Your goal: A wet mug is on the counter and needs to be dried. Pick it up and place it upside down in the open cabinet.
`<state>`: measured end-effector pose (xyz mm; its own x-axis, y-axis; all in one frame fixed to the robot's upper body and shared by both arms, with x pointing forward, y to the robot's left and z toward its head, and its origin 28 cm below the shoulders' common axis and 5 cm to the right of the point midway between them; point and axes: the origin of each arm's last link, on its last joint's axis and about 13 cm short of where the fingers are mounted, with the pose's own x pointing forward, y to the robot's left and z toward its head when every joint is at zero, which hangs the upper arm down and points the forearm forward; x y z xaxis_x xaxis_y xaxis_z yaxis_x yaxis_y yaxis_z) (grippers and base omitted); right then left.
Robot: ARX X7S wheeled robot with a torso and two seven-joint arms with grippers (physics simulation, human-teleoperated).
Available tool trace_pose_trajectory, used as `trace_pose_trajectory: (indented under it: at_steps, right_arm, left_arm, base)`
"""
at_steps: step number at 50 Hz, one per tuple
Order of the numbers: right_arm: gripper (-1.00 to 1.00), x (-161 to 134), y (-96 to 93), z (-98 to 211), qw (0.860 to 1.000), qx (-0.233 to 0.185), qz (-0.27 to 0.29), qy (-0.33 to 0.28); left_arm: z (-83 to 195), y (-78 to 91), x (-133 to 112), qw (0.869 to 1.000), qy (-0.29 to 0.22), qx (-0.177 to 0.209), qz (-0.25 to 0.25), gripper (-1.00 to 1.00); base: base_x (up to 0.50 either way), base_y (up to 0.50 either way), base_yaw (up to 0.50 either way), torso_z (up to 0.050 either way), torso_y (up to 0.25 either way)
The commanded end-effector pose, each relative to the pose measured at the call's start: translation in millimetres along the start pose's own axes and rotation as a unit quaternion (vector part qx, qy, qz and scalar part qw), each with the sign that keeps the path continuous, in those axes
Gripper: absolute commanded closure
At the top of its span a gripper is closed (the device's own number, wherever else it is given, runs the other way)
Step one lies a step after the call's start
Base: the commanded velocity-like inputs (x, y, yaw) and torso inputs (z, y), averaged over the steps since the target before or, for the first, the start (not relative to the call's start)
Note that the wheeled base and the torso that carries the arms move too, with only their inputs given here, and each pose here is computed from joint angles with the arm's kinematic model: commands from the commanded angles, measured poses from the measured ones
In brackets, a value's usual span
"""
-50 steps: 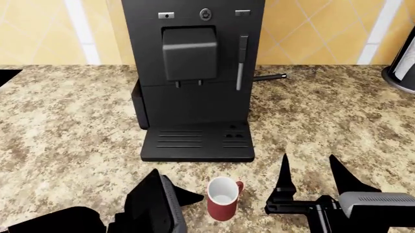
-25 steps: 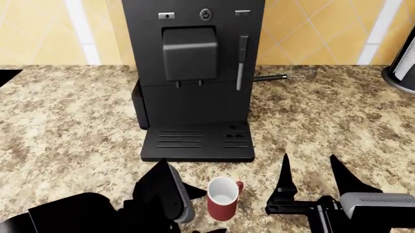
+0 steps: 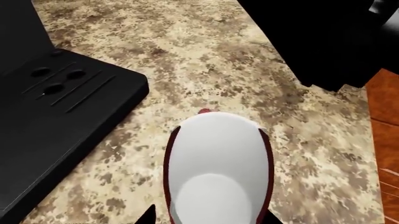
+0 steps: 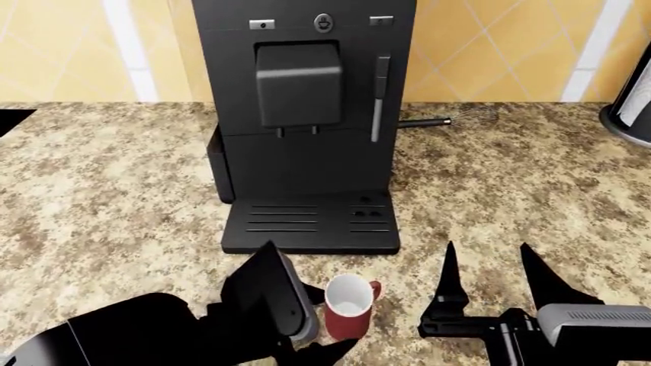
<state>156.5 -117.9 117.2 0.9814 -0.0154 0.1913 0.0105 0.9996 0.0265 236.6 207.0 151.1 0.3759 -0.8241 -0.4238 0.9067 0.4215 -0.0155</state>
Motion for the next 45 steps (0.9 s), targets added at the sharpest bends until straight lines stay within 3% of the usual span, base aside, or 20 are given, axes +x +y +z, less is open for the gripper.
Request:
trace_pose_trajectory:
  at_steps: [1,12,22,28,33,40,42,45]
  right_arm:
    - [-1.0,-0.4,0.1,1.1,1.0,0.001,0.0,-0.002]
    - [-1.0,-0.2,-0.5,1.4,1.0,0.002,-0.001,-0.002]
    - [-1.0,-0.7,-1.4,3.1,1.0,0.003,-0.001,-0.002]
    - [-1.0,-3.7,-3.9,7.8,1.0,0.007,-0.003,-0.006]
    - [-1.0,-5.8,-8.2,12.3,1.0,0.007,-0.01,-0.01]
    - [-1.0,-8.0,-16.7,27.5,1.0,0.006,0.017,0.007]
    - [-1.0,-7.6,-18.5,31.8,0.999,0.006,0.032,0.018]
    - [-1.0,-7.7,-21.6,37.6,0.998,0.005,0.053,0.034]
  left_arm:
    - [-15.9,-1.0,12.4,0.999,0.047,-0.003,0.012,1.0]
    - [-13.8,-5.8,9.0,0.999,0.036,0.013,0.03,1.0]
    - [6.3,-21.5,-18.3,0.996,0.015,0.057,0.072,1.0]
    - [23.2,-38.4,-38.5,0.986,0.035,0.114,0.118,1.0]
    - [37.6,-47.7,-53.1,0.975,0.023,0.166,0.144,1.0]
    - [56.4,-55.7,-70.2,0.93,0.034,0.3,0.209,1.0]
    - [60.6,-54.0,-72.3,0.902,0.045,0.356,0.241,1.0]
    - [60.9,-48.3,-73.1,0.841,0.073,0.444,0.301,1.0]
  base:
    - [0.0,0.0,0.0,0.0,0.0]
    - [0.0,0.0,0.0,0.0,-0.004]
    - [0.0,0.0,0.0,0.0,-0.001]
    - [0.0,0.0,0.0,0.0,0.0]
    - [0.0,0.0,0.0,0.0,0.0]
    - [0.0,0.0,0.0,0.0,0.0]
    - [0.0,0.0,0.0,0.0,0.0]
    - [0.0,0.0,0.0,0.0,0.0]
